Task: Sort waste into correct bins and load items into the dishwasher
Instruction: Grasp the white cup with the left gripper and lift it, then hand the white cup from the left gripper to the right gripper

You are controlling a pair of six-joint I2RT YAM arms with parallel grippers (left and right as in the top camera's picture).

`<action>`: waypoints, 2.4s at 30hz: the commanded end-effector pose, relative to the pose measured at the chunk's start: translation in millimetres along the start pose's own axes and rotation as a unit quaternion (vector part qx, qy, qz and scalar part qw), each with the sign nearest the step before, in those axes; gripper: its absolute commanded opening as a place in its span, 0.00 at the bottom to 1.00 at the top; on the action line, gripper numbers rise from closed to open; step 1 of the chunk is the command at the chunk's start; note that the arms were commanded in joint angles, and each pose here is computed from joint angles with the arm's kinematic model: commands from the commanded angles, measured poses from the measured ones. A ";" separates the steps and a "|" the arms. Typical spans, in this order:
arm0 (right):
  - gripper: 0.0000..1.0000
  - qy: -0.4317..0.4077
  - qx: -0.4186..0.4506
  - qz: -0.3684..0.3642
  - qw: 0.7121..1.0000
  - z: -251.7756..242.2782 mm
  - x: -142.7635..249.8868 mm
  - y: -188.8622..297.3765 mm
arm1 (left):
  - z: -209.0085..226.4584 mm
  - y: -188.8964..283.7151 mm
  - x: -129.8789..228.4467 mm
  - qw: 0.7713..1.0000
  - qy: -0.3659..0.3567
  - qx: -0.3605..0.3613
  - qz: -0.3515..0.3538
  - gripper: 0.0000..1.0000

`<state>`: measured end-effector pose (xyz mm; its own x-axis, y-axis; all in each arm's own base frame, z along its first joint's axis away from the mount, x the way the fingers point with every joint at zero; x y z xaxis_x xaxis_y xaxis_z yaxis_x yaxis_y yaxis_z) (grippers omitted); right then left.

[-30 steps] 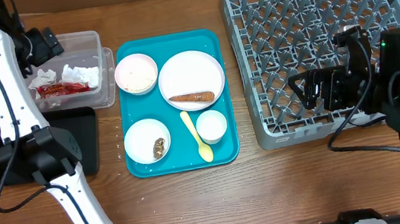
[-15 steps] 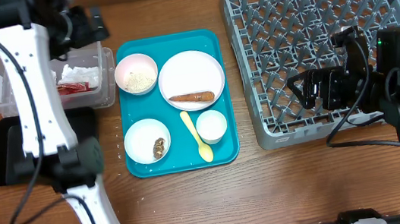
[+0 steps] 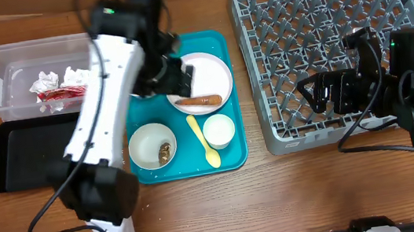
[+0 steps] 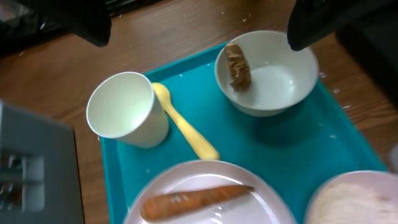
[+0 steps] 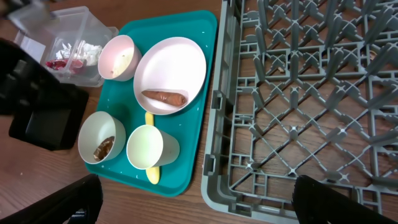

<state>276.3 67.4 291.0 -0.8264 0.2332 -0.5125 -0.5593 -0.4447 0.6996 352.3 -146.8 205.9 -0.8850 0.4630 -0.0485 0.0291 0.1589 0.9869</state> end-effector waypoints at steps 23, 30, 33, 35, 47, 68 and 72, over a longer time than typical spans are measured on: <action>1.00 0.000 -0.004 -0.007 1.000 3.3 -4.5 5.8 | -24.5 -126.7 10.7 0.999 -0.030 0.003 0.044 0.10; 1.00 -0.001 -0.004 -0.006 1.000 3.3 -4.3 5.8 | -30.6 -119.6 3.1 0.999 -0.018 0.029 0.028 0.04; 1.00 -0.024 -0.007 -0.013 1.000 4.3 -7.7 5.9 | -44.3 -98.3 -6.0 0.995 -0.032 0.091 0.009 0.04; 1.00 -0.043 -0.012 -0.022 0.999 6.3 -12.0 6.1 | -53.0 -77.7 -16.1 0.989 -0.044 0.139 -0.017 0.04; 1.00 0.004 -0.157 -0.042 0.987 50.0 -37.9 3.4 | -50.2 53.8 -56.3 0.854 -0.026 0.474 -0.214 0.04; 1.00 0.149 -0.363 -0.020 0.919 138.4 -47.5 -30.7 | -80.6 98.6 -50.1 0.757 -0.046 0.611 -0.226 0.04; 1.00 0.158 -0.369 -0.023 0.915 144.1 -46.5 -30.5 | -87.0 97.6 -48.9 0.758 -0.037 0.617 -0.209 0.04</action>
<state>325.4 190.3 353.7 -0.7024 0.0645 -0.7088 -0.3148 -0.9213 0.2281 362.1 -225.1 306.8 -0.9124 0.1849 -0.3651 0.1857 0.9820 0.0332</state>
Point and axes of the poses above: each gripper's point midway between its finger pads, its own y axis back along the fingers, its own z axis along the line the jaws close on, x = y × z, the point moved 2 cm from there along y, back along the fingers, and after that the axes turned 11 degrees about -y, right-handed, at the moved point
